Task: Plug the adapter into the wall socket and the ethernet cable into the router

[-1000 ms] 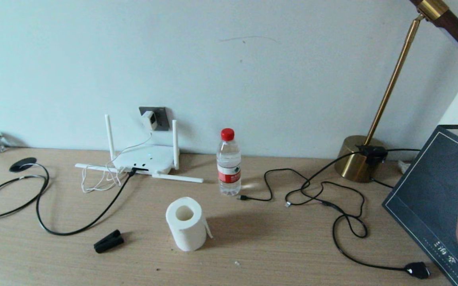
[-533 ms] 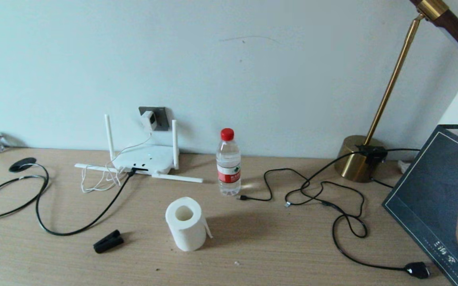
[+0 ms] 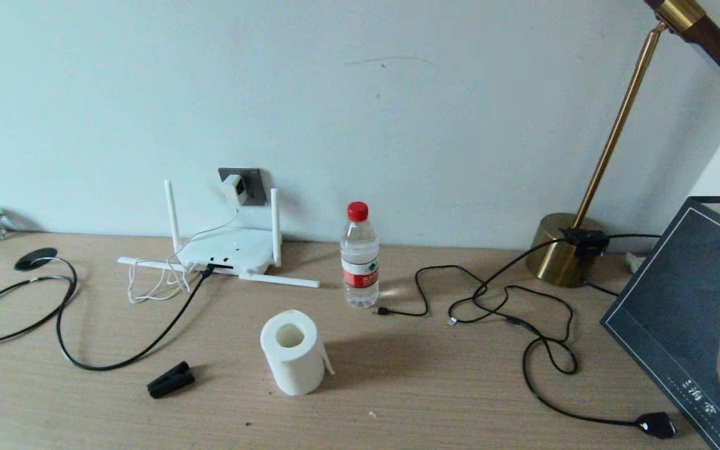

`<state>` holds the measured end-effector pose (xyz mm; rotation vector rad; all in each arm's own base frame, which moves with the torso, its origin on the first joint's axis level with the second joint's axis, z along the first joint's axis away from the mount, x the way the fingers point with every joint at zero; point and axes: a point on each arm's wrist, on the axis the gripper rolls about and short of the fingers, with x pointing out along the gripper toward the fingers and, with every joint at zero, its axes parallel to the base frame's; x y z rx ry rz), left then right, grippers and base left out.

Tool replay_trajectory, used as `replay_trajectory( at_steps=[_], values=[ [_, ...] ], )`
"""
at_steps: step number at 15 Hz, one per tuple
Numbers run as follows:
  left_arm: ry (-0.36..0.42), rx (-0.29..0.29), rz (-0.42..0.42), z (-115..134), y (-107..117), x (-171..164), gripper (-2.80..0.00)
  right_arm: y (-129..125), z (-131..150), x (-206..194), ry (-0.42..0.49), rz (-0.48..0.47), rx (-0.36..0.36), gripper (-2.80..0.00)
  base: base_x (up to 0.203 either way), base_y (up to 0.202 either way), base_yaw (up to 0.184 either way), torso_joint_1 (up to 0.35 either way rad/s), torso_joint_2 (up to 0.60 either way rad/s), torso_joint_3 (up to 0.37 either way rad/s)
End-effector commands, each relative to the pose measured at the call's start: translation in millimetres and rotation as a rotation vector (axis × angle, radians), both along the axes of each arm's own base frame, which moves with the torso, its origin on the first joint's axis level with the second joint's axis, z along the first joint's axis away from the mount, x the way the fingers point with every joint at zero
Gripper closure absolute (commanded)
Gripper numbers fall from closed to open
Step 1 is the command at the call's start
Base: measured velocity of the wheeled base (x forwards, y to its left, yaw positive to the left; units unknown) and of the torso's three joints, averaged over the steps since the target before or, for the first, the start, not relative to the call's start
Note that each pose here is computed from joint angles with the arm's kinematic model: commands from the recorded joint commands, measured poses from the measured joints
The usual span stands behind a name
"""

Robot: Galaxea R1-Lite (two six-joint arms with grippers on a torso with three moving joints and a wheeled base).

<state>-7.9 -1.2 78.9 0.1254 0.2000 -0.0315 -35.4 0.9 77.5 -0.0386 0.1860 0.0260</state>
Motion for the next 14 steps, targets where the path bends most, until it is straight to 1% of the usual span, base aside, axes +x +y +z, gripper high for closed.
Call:
replay_trajectory(
  at_steps=[1,2,3,5,8,10,11,14],
  values=[
    [-0.162,0.016,-0.034,-2.3,-0.2,-13.0,0.0,0.0,0.1,0.0,0.002,0.0,0.005,0.0,0.0,0.0,0.0,0.0,0.0,0.0],
    [-0.194,0.025,-0.041,-3.1,-0.2,-14.8,0.0,0.0,-0.2,0.0,0.003,0.0,0.005,0.0,0.0,0.0,0.0,0.0,0.0,0.0],
    [-0.203,0.035,-0.033,-3.3,0.1,-14.8,0.0,0.0,0.1,0.0,0.002,0.0,0.004,0.0,0.0,0.0,0.0,0.0,0.0,0.0],
    [-0.202,0.023,-0.025,-3.5,0.2,-14.9,0.0,0.0,0.0,0.0,0.002,0.0,0.004,0.0,0.0,0.0,0.0,0.0,0.0,0.0],
    [-0.2,-0.06,0.017,-3.5,1.0,-14.9,0.0,0.0,-0.4,0.1,0.004,0.0,0.006,0.0,0.0,0.0,0.0,0.0,0.0,0.0],
    [-0.203,-0.113,0.03,-3.1,1.2,-14.9,0.0,0.0,-0.3,0.1,0.004,-0.003,0.009,0.0,0.0,0.0,0.0,0.0,0.0,0.0],
    [-0.205,-0.124,0.031,-3.0,1.2,-14.9,0.0,-0.1,0.0,0.0,0.002,-0.006,0.004,0.0,0.0,0.0,0.0,0.0,0.0,0.0],
    [-0.205,-0.124,0.031,-3.0,1.2,-14.9,0.0,-0.1,0.1,0.1,0.004,-0.006,0.003,0.0,0.0,0.0,0.0,0.0,0.0,0.0]
  ],
)
